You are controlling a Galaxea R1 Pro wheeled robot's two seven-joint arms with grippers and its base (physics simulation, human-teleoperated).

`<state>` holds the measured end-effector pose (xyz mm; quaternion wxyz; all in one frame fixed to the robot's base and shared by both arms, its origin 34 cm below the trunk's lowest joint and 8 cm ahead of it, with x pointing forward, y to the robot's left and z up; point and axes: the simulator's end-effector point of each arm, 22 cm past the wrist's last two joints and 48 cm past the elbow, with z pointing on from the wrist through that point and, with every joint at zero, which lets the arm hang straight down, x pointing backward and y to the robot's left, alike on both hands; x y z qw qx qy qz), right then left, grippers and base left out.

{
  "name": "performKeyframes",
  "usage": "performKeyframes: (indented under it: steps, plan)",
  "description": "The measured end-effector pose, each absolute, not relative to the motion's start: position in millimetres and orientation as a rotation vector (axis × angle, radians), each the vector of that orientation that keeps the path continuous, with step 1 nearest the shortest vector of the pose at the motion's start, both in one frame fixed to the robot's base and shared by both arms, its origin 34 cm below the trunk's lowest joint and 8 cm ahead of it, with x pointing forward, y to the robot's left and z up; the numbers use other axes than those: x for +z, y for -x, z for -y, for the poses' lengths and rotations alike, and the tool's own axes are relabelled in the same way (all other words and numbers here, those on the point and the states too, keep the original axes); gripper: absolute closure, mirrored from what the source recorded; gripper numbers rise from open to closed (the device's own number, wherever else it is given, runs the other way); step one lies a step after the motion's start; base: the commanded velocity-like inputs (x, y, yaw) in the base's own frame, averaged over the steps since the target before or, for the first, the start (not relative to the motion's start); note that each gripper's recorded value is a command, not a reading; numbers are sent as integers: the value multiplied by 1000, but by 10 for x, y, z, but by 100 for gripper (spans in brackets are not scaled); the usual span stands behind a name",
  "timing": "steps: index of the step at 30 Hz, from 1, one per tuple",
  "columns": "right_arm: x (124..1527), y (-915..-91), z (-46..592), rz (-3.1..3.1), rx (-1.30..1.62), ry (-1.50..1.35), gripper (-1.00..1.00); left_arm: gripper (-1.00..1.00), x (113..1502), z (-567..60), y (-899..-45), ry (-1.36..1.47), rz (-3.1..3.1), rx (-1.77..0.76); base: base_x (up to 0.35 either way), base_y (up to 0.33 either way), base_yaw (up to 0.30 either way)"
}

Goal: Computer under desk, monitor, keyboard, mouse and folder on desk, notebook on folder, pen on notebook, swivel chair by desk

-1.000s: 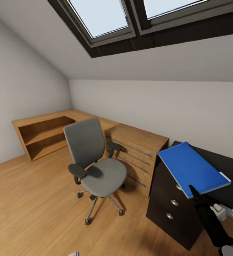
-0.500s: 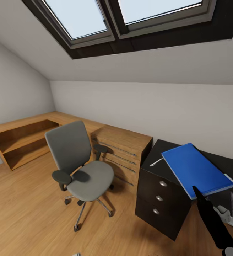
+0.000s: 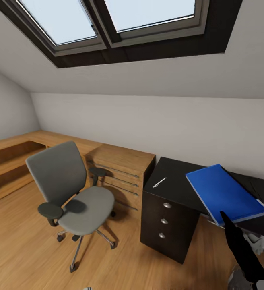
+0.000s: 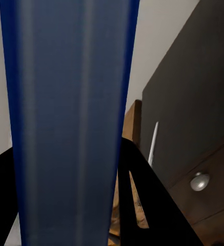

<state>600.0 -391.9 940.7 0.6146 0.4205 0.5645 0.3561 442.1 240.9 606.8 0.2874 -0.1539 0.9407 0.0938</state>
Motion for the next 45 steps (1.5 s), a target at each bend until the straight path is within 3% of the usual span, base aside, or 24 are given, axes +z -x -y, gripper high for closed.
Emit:
performKeyframes:
  steps: [10, 25, 45]
  plan:
    - [9545, -5990, 3911, -1300, 826, -969, 100, -100, 6168, -2438, -4355, 403, -2525, 267, 0, 0, -270]
    - [9739, -5971, 3899, -1299, 831, -971, 100, -100, 6363, -2443, -4327, 403, -2527, 269, 0, 0, -38]
    - [9526, -5919, 3940, -1339, 813, -1032, 100, -100, 6457, -2434, -4304, 406, -2530, 268, 0, 0, -255]
